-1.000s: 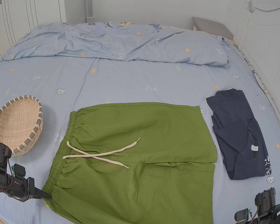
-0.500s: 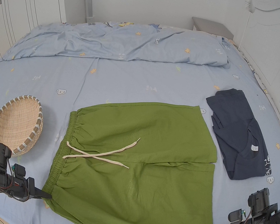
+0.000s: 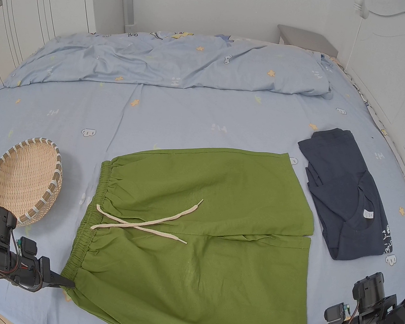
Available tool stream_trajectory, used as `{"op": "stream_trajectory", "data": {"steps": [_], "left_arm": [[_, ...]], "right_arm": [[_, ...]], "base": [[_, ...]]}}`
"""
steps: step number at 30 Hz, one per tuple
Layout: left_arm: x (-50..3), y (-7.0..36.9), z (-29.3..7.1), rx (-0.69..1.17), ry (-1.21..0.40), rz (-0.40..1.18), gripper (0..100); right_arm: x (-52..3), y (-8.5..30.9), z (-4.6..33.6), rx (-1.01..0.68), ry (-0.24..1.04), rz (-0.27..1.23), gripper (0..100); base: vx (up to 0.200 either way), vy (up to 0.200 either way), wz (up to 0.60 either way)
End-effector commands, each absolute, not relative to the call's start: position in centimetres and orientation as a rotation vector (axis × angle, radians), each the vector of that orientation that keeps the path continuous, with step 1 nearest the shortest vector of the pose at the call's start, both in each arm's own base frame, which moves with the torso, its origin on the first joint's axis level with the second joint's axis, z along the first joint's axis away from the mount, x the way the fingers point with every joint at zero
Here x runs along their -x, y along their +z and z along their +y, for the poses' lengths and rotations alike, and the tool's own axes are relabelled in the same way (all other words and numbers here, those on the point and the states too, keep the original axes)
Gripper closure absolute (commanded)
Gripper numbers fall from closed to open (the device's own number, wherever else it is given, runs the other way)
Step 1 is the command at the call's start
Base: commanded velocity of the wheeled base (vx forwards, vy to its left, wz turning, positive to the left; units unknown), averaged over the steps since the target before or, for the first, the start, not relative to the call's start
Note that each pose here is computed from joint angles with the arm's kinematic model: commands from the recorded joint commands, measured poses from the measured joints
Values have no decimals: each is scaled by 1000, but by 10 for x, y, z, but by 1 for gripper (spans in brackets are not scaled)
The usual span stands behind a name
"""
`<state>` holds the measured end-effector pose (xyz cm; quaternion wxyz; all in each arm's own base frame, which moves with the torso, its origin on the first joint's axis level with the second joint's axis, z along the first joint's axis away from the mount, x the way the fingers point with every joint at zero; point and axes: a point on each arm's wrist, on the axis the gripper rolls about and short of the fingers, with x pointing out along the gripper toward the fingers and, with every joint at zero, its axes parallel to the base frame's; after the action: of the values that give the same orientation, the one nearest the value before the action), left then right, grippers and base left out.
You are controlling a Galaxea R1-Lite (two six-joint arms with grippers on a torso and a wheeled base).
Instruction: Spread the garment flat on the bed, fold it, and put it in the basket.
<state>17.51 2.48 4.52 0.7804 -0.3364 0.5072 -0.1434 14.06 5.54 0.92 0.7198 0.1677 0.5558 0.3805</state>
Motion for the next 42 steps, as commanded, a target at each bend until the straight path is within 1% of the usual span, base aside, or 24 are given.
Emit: {"op": "stream_trajectory", "data": {"steps": [1, 18, 19, 27, 33, 42], "left_arm": [[-175, 45, 25, 729, -308, 1096, 100], [-175, 45, 25, 731, -306, 1096, 100], [-175, 45, 25, 730, -307, 1096, 100], [-175, 45, 25, 729, -307, 1094, 100], [-175, 45, 27, 731, -301, 1091, 100], [-174, 45, 27, 737, -296, 1095, 100]], "right_arm": [[-136, 7, 54, -378, 833, 1257, 0], [-135, 6, 52, -371, 805, 1268, 0], [-135, 6, 52, -371, 805, 1269, 100], [-134, 6, 51, -374, 801, 1275, 100], [-130, 6, 50, -377, 788, 1306, 100], [-121, 14, 42, -401, 743, 1329, 100]], "base": [[0, 0, 0], [0, 0, 0], [0, 0, 0], [0, 0, 0], [0, 0, 0], [0, 0, 0]]}}
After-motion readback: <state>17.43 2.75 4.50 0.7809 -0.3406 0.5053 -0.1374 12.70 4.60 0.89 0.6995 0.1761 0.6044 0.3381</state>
